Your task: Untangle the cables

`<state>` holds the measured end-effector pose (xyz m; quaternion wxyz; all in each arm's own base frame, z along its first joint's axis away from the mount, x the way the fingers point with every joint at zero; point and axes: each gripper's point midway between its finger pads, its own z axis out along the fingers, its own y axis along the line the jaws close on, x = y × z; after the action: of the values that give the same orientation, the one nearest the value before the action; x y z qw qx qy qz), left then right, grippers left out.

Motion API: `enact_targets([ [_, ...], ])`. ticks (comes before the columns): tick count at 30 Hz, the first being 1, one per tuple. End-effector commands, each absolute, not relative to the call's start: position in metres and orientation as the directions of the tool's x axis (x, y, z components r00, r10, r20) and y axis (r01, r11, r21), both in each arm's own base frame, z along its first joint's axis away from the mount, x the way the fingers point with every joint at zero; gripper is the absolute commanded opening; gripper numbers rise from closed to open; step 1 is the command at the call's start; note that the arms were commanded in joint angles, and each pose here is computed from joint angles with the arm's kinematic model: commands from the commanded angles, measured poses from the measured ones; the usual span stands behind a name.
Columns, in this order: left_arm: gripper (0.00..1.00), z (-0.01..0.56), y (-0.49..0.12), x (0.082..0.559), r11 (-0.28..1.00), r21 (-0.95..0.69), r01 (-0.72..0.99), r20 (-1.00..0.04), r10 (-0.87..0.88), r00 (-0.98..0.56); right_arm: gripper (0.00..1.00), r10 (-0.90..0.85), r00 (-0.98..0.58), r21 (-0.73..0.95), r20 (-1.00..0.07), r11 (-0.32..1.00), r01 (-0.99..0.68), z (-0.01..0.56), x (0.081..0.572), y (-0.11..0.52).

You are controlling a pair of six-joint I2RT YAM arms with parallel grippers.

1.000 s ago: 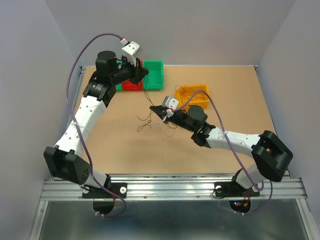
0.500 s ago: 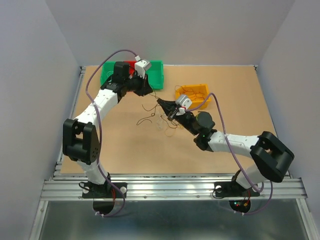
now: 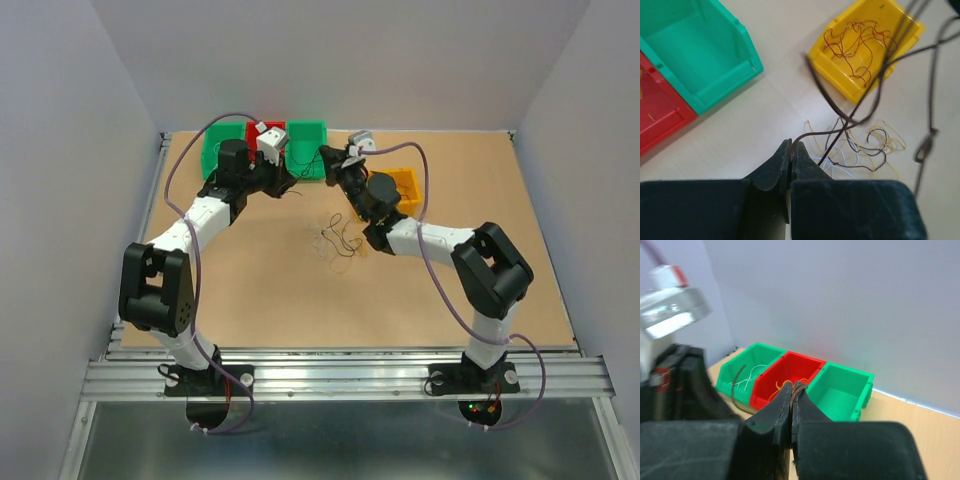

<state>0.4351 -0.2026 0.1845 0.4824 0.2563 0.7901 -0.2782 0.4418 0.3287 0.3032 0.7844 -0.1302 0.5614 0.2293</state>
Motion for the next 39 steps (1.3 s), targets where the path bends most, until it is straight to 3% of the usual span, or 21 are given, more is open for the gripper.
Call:
enact_targets([
  [1,0.00,0.200,-0.179,0.439,0.777,-0.131,0.616,-0.935,0.109,-0.337,0.00,0.318,0.381,0.169,-0.868,0.911,-0.376,0.377,0.478,0.306],
  [7,0.00,0.218,-0.170,0.433,0.802,-0.098,0.590,-0.958,0.086,-0.275,0.01,0.201,0.235,0.121,-0.951,0.942,-0.314,0.321,0.528,0.322],
  [14,0.00,0.256,-0.167,0.420,0.798,-0.067,0.599,-0.981,0.057,-0.186,0.01,0.066,-0.008,0.061,-0.998,0.872,-0.485,0.239,0.546,0.368],
  [18,0.00,0.270,-0.165,0.416,0.794,-0.061,0.605,-0.986,0.044,-0.158,0.01,-0.012,-0.079,0.046,-0.997,0.724,-0.689,0.193,0.506,0.398],
  [23,0.00,0.277,-0.172,0.410,0.755,-0.100,0.648,-0.984,0.020,-0.176,0.01,-0.114,-0.044,-0.029,-0.993,0.575,-0.818,0.171,0.463,0.420],
  [27,0.00,0.277,-0.162,0.417,0.758,-0.141,0.637,-0.979,-0.011,-0.203,0.00,-0.128,0.021,-0.058,-0.992,0.293,-0.954,0.172,0.397,0.447],
  [33,0.00,0.266,-0.155,0.429,0.739,-0.207,0.641,-0.965,-0.045,-0.259,0.01,-0.093,0.090,-0.093,-0.992,0.029,-0.995,0.186,0.321,0.463],
  [36,0.00,0.258,-0.152,0.436,0.735,-0.220,0.641,-0.959,-0.042,-0.282,0.01,-0.026,0.117,-0.118,-0.993,0.024,-0.993,0.211,0.309,0.458],
  [39,0.00,0.252,-0.143,0.444,0.763,-0.202,0.614,-0.961,-0.033,-0.275,0.01,-0.011,0.105,-0.105,-0.994,0.186,-0.977,0.228,0.331,0.451],
])
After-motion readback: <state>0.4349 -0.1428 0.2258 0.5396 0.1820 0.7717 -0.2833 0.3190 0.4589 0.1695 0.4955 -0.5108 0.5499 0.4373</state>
